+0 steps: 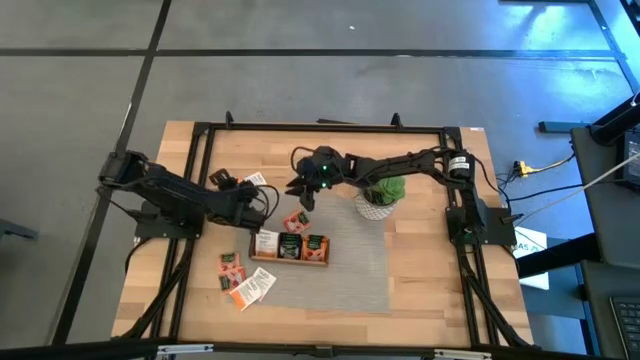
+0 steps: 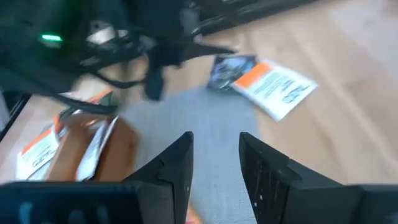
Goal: Pick & Place Tea
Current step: Put the white tea bag into the left section of the wooden organizer
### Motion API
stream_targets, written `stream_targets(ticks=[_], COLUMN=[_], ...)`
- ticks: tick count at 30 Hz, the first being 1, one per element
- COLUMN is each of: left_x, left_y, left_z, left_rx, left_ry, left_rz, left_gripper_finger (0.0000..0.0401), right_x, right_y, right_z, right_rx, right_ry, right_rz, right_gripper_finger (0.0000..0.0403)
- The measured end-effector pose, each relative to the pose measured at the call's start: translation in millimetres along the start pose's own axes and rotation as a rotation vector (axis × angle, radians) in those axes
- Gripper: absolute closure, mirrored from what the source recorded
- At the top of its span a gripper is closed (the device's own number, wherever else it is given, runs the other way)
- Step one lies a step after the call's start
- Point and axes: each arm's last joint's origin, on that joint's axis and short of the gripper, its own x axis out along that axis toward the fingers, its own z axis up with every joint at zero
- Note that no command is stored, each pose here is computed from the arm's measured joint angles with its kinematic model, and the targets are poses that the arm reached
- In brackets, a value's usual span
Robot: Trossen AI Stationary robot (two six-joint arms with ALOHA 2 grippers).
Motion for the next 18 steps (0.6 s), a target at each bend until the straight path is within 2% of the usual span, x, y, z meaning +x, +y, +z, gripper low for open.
stream_targets(ticks=[10, 15, 18], left_x=[-12, -10, -6], left_y=[29, 21, 20], left_z=[10, 17, 18], left_rx=[-0.429, -0.443, -0.444], left_ry=[0.069, -0.032, -0.168], left_rz=[-0.32, -0.668, -0.769], left_gripper_finger=[0.0244, 0.0244, 0.0244], right_x=[-9, -10, -8], right_y=[-17, -18, -13], right_z=[40, 41, 40], right_rx=[-0.026, -0.033, -0.118], right_ry=[-0.1, -0.087, -0.086], right_rz=[-0.028, -0.031, -0.023], right_gripper_finger=[0.0273, 0.0273, 0.0273])
